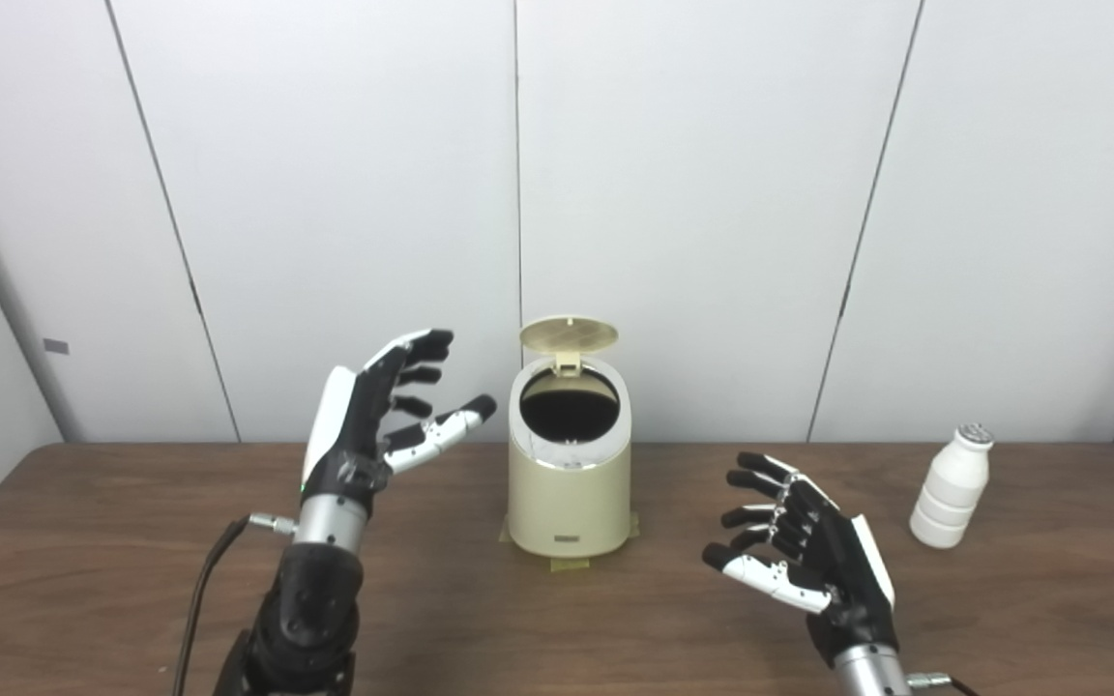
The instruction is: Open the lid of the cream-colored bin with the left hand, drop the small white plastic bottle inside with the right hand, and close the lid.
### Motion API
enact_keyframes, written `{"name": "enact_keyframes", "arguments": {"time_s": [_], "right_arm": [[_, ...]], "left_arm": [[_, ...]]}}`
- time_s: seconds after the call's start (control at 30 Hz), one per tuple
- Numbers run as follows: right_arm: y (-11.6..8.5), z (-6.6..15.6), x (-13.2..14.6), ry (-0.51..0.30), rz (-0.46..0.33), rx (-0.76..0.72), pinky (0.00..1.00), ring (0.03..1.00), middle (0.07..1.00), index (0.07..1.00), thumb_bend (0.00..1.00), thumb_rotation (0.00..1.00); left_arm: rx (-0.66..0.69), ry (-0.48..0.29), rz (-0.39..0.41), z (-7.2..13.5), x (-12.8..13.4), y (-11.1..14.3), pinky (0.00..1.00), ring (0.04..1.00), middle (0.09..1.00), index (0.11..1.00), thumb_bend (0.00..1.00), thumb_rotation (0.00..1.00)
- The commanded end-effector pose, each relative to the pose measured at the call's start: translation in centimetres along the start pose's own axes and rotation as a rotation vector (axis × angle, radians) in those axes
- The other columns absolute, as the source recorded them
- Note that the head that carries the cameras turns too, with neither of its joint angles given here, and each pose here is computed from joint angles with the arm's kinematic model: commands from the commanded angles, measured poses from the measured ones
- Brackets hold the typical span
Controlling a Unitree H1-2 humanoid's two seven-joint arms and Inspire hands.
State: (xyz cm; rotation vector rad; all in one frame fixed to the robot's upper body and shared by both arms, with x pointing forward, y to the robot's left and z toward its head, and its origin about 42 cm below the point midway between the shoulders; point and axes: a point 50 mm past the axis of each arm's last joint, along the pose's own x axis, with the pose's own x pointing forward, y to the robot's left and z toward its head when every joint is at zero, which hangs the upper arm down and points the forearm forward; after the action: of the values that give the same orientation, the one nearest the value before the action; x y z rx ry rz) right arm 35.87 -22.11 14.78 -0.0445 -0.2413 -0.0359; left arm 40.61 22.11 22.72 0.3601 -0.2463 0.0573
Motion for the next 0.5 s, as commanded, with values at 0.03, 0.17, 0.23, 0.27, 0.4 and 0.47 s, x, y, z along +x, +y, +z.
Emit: {"name": "enact_keyframes", "arguments": {"time_s": [0.03,0.17,0.23,0.27,0.4,0.47], "right_arm": [[0.1,2.0,1.6,-0.09,0.002,0.004,0.42,0.555,0.724,0.743,0.81,0.22],[-0.1,2.0,1.5,-0.087,0.002,0.005,0.42,0.545,0.717,0.736,0.81,0.2],[-0.2,2.0,1.5,-0.087,0.004,0.003,0.42,0.547,0.717,0.737,0.81,0.2],[-0.2,2.0,1.5,-0.09,0.005,0.001,0.42,0.548,0.716,0.737,0.81,0.2],[-0.4,2.4,1.7,-0.104,0.013,0.0,0.43,0.537,0.707,0.734,0.81,0.18],[-0.7,3.0,2.1,-0.123,0.042,0.005,0.44,0.524,0.707,0.74,0.8,0.14]], "left_arm": [[-0.069,-0.055,0.032,1.5,-0.2,1.1,0.61,0.702,0.748,0.795,0.72,0.3],[-0.171,0.001,0.026,-0.9,-2.7,1.6,0.53,0.664,0.743,0.795,0.71,0.27],[-0.199,0.018,0.026,-2.0,-3.8,1.7,0.52,0.672,0.757,0.799,0.7,0.23],[-0.204,0.022,0.026,-2.5,-4.3,1.7,0.53,0.676,0.762,0.803,0.69,0.22],[-0.202,0.038,0.001,-3.7,-5.6,1.4,0.52,0.67,0.75,0.801,0.68,0.21],[-0.195,0.039,-0.017,-4.3,-6.0,1.4,0.53,0.671,0.753,0.807,0.68,0.23]]}}
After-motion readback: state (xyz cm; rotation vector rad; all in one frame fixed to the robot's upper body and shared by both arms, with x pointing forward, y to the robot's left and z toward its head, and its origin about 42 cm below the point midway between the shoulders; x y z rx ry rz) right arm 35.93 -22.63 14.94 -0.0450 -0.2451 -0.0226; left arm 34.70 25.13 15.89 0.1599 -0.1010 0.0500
